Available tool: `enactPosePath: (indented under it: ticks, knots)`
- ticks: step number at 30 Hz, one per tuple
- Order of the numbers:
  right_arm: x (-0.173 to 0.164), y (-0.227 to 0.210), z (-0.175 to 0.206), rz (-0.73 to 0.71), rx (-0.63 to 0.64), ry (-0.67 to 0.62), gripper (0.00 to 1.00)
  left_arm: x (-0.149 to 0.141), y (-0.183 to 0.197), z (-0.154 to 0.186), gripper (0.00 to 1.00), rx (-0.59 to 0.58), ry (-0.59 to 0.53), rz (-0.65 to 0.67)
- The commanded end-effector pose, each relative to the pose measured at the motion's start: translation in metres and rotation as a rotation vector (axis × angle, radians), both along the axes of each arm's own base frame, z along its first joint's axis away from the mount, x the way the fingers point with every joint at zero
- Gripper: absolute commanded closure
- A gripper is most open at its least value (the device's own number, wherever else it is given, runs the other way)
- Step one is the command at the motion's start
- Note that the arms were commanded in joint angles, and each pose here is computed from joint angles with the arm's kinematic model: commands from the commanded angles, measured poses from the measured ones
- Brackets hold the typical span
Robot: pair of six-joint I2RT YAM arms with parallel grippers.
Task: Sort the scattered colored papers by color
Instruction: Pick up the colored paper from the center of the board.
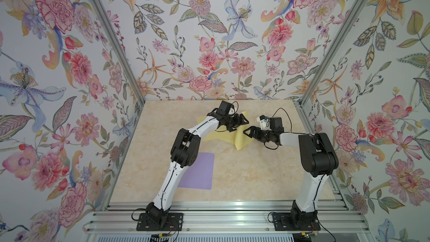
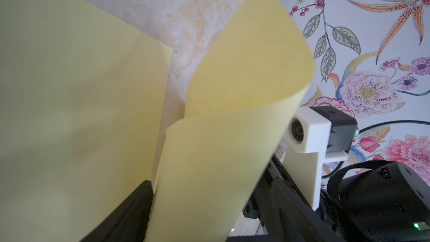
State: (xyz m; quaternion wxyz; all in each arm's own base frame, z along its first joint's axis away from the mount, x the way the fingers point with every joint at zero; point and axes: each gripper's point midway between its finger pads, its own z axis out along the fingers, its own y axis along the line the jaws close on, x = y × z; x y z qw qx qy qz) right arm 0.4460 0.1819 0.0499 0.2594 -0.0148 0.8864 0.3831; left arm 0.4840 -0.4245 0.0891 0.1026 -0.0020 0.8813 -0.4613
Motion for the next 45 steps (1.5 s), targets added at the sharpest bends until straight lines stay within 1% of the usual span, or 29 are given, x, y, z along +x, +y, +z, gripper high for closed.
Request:
enactPosePath:
  ticks: [1, 6, 7, 10, 13, 15, 17, 20, 21, 22, 23, 25, 28, 30, 31, 33, 34, 35, 38, 41, 45]
  knots:
    - [-0.028, 0.012, -0.018, 0.037, -0.003, 0.125, 0.0, -0.002, 0.006, -0.023, 0.17, 0.029, 0.014, -0.005]
    - [-0.03, 0.016, -0.015, 0.048, -0.006, 0.118, 0.0, -0.005, 0.008, -0.029, 0.18, 0.041, 0.019, -0.011]
    - [-0.029, 0.017, -0.013, 0.049, -0.006, 0.114, 0.0, -0.005, 0.009, -0.028, 0.19, 0.041, 0.017, -0.009]
    - [-0.028, 0.015, -0.01, 0.055, -0.03, 0.111, 0.0, -0.004, 0.01, -0.029, 0.32, 0.049, 0.011, -0.008]
    - [-0.025, 0.014, -0.003, 0.065, -0.053, 0.099, 0.0, -0.002, 0.013, -0.028, 0.39, 0.057, -0.008, -0.008]
    - [-0.024, 0.013, 0.004, 0.066, -0.061, 0.092, 0.0, 0.001, 0.017, -0.029, 0.42, 0.072, -0.025, -0.001]
    - [-0.021, 0.013, 0.014, 0.067, -0.067, 0.073, 0.0, 0.005, 0.02, -0.029, 0.45, 0.091, -0.056, 0.002]
    - [-0.018, 0.012, 0.027, 0.069, -0.08, 0.055, 0.0, 0.009, 0.024, -0.032, 0.51, 0.106, -0.074, 0.004]
    - [-0.016, 0.011, 0.031, 0.068, -0.083, 0.05, 0.0, 0.01, 0.025, -0.033, 0.55, 0.11, -0.077, 0.006]
    - [-0.015, 0.01, 0.037, 0.067, -0.084, 0.042, 0.0, 0.01, 0.026, -0.034, 0.64, 0.113, -0.08, 0.007]
    - [-0.014, 0.009, 0.042, 0.068, -0.086, 0.032, 0.0, 0.011, 0.027, -0.035, 0.69, 0.117, -0.084, 0.008]
    - [-0.012, 0.007, 0.052, 0.062, -0.088, 0.014, 0.0, 0.011, 0.028, -0.035, 0.7, 0.12, -0.086, 0.008]
    - [-0.009, -0.002, 0.061, 0.047, -0.082, -0.003, 0.0, 0.009, 0.026, -0.034, 0.64, 0.109, -0.082, -0.002]
    - [-0.007, -0.008, 0.061, 0.046, -0.062, -0.005, 0.0, 0.008, 0.021, -0.024, 0.6, 0.083, -0.094, -0.027]
    - [-0.005, -0.01, 0.06, 0.06, -0.034, -0.004, 0.0, 0.006, 0.017, -0.016, 0.58, 0.06, -0.108, -0.053]
    - [-0.004, -0.01, 0.062, 0.114, 0.068, 0.002, 0.0, 0.001, 0.008, 0.002, 0.56, 0.003, -0.142, -0.126]
    - [-0.006, -0.007, 0.065, 0.161, 0.13, 0.016, 0.0, -0.003, 0.004, 0.012, 0.56, -0.03, -0.166, -0.171]
    - [-0.008, -0.005, 0.066, 0.202, 0.164, 0.025, 0.0, -0.006, 0.004, 0.018, 0.58, -0.052, -0.179, -0.201]
    - [-0.013, -0.003, 0.064, 0.274, 0.143, 0.022, 0.0, -0.013, 0.008, 0.033, 0.61, -0.118, -0.202, -0.278]
    - [-0.012, -0.009, 0.065, 0.263, 0.157, 0.004, 0.0, -0.019, 0.015, 0.04, 0.64, -0.173, -0.196, -0.33]
    - [-0.012, -0.014, 0.067, 0.278, 0.19, -0.013, 0.0, -0.025, 0.022, 0.048, 0.64, -0.221, -0.198, -0.377]
